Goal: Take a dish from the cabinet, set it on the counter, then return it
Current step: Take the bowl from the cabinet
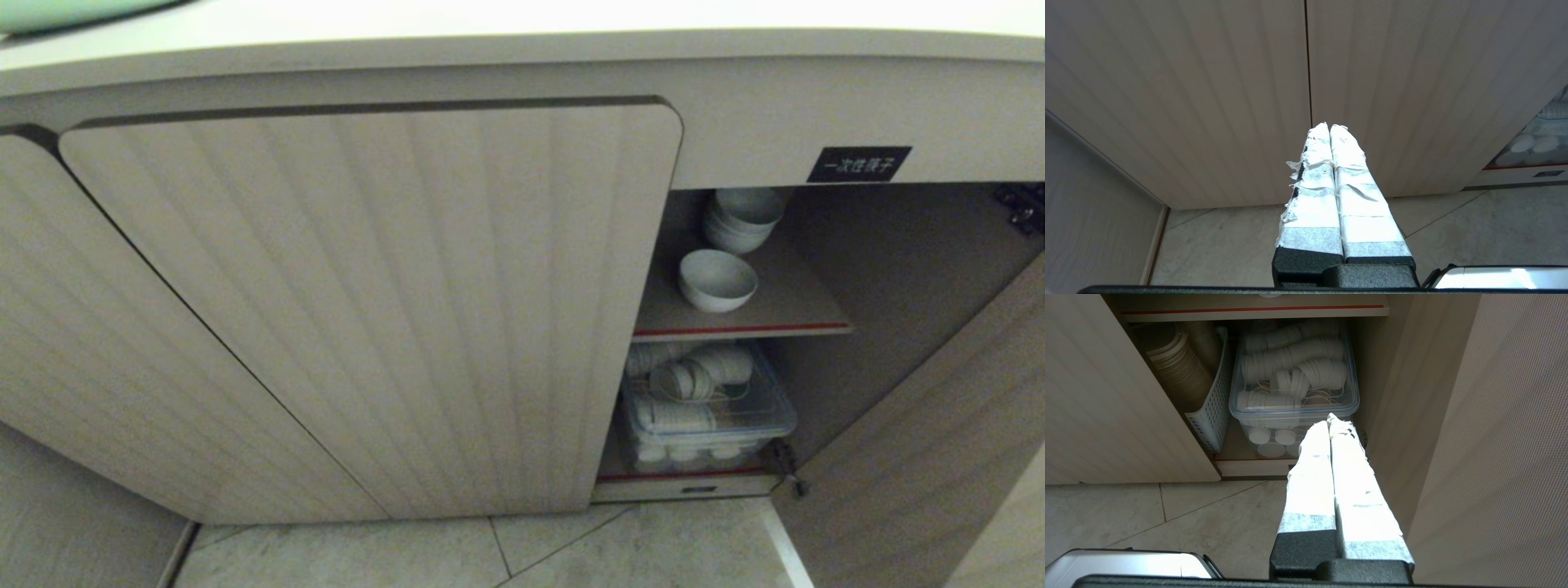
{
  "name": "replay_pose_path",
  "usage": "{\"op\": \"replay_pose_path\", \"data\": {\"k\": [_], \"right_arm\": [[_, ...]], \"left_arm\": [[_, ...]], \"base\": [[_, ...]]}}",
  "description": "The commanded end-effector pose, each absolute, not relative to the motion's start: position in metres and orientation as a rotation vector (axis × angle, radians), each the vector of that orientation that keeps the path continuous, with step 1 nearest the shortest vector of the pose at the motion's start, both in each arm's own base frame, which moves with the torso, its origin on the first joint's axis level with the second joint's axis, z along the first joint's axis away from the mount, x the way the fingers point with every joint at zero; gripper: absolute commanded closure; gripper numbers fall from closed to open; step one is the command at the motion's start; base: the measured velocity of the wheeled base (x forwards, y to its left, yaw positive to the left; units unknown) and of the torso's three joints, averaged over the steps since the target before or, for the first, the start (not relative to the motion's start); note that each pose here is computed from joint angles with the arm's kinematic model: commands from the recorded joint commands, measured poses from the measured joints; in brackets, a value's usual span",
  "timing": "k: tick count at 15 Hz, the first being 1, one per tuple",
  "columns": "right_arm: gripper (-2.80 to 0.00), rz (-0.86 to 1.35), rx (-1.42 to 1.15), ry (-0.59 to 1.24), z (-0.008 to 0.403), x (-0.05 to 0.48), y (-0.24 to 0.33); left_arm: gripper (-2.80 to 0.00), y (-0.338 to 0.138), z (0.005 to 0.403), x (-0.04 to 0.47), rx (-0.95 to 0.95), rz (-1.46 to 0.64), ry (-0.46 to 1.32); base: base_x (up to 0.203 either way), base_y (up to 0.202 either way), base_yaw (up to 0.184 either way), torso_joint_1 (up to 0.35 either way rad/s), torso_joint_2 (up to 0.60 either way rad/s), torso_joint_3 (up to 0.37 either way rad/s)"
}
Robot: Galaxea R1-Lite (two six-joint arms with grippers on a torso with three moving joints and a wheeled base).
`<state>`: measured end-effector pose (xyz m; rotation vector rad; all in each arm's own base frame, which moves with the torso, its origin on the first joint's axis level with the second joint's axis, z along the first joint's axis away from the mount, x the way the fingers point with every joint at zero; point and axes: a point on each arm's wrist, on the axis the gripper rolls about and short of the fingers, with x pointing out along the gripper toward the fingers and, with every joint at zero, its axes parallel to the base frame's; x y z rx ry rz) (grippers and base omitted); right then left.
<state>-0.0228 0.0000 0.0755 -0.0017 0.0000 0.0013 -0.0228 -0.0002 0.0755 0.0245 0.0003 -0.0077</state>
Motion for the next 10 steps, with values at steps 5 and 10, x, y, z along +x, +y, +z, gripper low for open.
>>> {"op": "replay_pose_path", "data": {"k": [5,10], "right_arm": [[0.0,0.002,-0.027,0.0,0.0755,-0.0228,0.0],[0.0,0.005,-0.058,-0.002,0.0756,-0.0228,0.0001]], "left_arm": [[0.0,-0.0002,0.0755,-0.0228,0.025,-0.008,0.0],[0.0,-0.0002,0.0755,-0.0228,0.025,-0.008,0.0]], "base": [[0.0,0.0,0.0,0.0,0.0,0.0],[0.0,0.0,0.0,0.0,0.0,0.0]]}}
